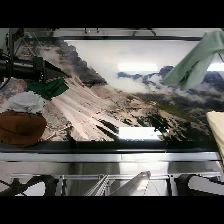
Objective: Fold the shirts.
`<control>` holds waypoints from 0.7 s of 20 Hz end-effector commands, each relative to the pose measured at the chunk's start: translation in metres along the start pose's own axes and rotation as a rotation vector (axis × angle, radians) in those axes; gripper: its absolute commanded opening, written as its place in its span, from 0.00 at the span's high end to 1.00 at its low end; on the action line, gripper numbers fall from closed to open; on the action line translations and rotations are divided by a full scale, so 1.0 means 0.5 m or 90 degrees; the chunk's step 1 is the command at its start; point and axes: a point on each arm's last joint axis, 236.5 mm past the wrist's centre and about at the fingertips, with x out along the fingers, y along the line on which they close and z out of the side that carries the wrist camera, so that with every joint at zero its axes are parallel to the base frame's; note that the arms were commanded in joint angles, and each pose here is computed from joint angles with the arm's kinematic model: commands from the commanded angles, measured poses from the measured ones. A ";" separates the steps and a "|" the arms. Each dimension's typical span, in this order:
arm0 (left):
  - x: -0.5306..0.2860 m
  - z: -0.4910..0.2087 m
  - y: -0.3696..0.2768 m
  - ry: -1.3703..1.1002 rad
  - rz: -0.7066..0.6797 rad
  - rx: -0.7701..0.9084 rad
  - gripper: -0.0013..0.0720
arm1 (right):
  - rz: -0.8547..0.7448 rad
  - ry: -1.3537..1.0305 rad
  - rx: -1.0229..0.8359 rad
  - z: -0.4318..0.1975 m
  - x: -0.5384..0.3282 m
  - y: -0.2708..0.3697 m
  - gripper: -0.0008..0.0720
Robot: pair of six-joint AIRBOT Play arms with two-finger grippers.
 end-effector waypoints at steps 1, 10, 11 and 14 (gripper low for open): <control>0.001 0.000 0.001 0.001 0.000 0.000 0.96 | -0.220 -0.121 -0.006 0.107 -0.160 -0.163 0.95; 0.044 -0.007 0.069 0.034 -0.012 -0.057 0.96 | -0.536 0.016 0.026 -0.009 -0.408 -0.377 0.95; 0.050 -0.010 0.077 0.040 -0.014 -0.065 0.96 | -0.559 0.042 0.038 -0.033 -0.421 -0.394 0.95; 0.068 -0.020 0.087 0.060 -0.022 -0.076 0.96 | -0.601 0.130 0.096 -0.122 -0.447 -0.437 0.95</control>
